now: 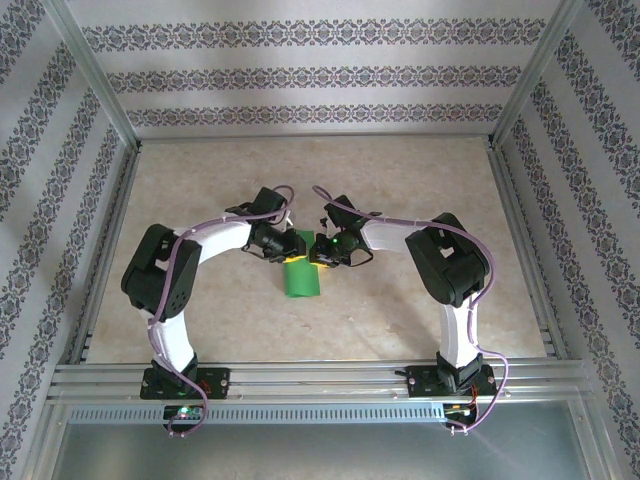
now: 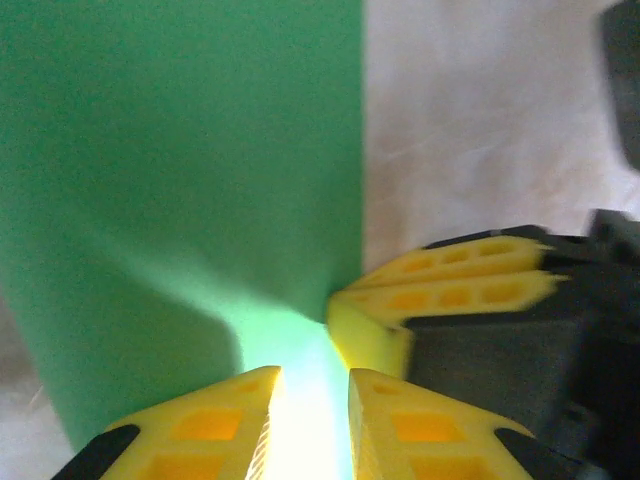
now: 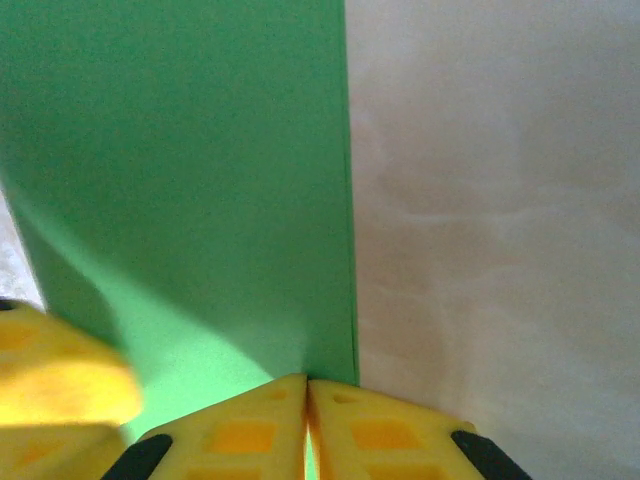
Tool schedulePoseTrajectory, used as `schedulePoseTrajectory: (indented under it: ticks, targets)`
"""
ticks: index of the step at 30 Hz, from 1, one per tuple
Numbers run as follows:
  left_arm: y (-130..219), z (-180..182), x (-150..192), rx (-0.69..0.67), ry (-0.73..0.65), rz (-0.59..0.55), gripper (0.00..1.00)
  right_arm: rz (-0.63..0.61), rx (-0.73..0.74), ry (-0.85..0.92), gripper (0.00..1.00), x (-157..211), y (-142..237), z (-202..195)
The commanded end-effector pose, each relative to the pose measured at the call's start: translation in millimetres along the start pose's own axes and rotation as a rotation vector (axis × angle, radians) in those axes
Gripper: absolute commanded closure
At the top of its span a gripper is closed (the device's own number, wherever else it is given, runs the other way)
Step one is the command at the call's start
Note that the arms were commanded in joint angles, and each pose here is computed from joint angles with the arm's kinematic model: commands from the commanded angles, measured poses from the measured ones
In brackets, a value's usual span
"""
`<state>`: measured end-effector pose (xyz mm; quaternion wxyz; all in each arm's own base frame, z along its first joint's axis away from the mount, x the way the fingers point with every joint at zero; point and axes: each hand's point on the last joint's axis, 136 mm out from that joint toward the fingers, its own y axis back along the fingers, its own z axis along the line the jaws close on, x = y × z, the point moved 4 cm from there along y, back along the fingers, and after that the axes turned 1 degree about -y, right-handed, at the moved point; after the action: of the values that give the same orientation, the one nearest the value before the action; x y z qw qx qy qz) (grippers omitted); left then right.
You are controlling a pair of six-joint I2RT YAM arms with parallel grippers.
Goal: Fold a paper plane with a square sheet of paper (pick it up from the middle)
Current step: First fold the square sheet of paper in half at the center of the table.
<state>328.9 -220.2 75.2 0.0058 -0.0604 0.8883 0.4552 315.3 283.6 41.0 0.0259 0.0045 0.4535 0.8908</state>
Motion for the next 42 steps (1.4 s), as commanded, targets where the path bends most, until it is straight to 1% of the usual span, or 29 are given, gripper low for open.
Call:
schedulePoseTrajectory:
  ticks: [1, 5, 12, 15, 17, 19, 22, 24, 26, 28, 33, 39, 42]
  targets:
    - [-3.1, 13.3, 9.3, -0.038, 0.016, 0.051, 0.78, 0.09, 0.316, -0.068, 0.86, 31.1, -25.0, -72.1]
    - [-5.8, 39.8, 17.2, -0.134, 0.026, 0.081, 0.79, 0.092, 0.347, -0.07, 0.87, 32.4, -23.9, -76.2]
    - [3.7, 88.0, 29.0, -0.173, 0.079, 0.088, 0.79, 0.096, 0.39, -0.07, 0.87, 34.0, -24.4, -84.1]
    - [16.7, 103.7, 30.4, -0.187, 0.117, 0.067, 0.79, 0.097, 0.396, -0.067, 0.88, 34.0, -23.8, -85.1]
    - [29.6, 102.6, 27.0, -0.186, 0.113, 0.034, 0.79, 0.095, 0.398, -0.063, 0.88, 33.8, -22.9, -84.8]
    - [43.5, 90.2, 20.8, -0.165, 0.084, -0.005, 0.79, 0.095, 0.398, -0.062, 0.88, 33.5, -22.5, -84.5]
    - [53.8, 61.9, 13.5, -0.047, 0.068, -0.053, 0.79, 0.094, 0.4, -0.058, 0.88, 33.6, -22.2, -83.9]
    - [52.7, 40.4, 13.3, 0.011, 0.037, -0.071, 0.79, 0.094, 0.4, -0.06, 0.88, 33.7, -21.5, -83.9]
    - [44.6, 24.5, 17.1, 0.037, 0.016, -0.061, 0.79, 0.093, 0.403, -0.06, 0.88, 34.1, -21.4, -84.2]
    - [31.0, 18.6, 22.8, 0.043, 0.023, -0.033, 0.79, 0.096, 0.405, -0.063, 0.88, 34.8, -22.2, -85.5]
    - [4.8, 33.6, 41.3, 0.002, 0.062, 0.049, 0.8, 0.097, 0.406, -0.062, 0.88, 34.9, -22.4, -85.5]
    - [-5.3, 58.7, 73.5, -0.06, 0.108, 0.131, 0.8, 0.096, 0.416, -0.064, 0.88, 34.5, -21.4, -86.7]
    - [-2.3, 71.0, 92.9, -0.117, 0.12, 0.175, 0.8, 0.093, 0.42, -0.066, 0.88, 34.4, -21.4, -87.1]
